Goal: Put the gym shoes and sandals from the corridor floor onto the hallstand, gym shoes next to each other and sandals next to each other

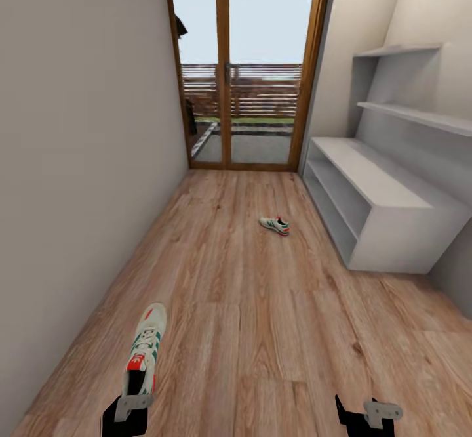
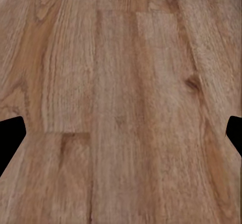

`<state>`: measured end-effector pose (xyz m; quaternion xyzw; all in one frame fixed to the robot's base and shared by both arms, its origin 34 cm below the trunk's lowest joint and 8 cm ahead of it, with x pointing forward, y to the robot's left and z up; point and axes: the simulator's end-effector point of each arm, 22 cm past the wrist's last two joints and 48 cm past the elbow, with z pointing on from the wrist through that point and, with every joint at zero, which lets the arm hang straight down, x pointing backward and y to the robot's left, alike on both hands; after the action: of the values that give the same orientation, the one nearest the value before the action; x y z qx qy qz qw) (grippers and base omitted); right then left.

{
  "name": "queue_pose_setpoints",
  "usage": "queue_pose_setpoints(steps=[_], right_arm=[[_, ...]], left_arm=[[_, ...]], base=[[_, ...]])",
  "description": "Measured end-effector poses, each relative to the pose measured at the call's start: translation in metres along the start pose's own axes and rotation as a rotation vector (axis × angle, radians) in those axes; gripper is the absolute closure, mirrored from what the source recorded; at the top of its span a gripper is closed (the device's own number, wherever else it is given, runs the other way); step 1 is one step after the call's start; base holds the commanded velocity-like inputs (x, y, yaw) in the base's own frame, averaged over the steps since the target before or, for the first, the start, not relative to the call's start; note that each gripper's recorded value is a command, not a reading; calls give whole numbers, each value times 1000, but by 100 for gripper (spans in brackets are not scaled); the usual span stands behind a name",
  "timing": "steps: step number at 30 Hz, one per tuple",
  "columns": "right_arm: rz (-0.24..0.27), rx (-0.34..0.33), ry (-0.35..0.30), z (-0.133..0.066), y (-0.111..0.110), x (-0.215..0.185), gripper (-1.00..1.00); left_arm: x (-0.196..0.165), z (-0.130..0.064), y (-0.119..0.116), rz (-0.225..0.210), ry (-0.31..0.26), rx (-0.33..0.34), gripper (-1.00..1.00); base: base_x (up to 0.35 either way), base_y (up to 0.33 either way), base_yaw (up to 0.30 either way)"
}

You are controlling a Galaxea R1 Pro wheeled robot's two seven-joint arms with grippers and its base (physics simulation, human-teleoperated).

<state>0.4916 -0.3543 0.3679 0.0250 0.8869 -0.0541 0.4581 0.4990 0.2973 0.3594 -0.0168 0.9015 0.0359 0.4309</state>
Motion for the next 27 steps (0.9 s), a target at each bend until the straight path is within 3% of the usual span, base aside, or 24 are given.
queue_pose_setpoints(steps=[19,27], right_arm=[[-1,-2,-1,0,1,0,-100],[0,-1,-7,0,0,-3,-100]], left_arm=[[0,0,-1,-2,0,0,100],[-3,0,-1,-3,-6,0,100]], base=[[304,-164,3],[329,-106,156]])
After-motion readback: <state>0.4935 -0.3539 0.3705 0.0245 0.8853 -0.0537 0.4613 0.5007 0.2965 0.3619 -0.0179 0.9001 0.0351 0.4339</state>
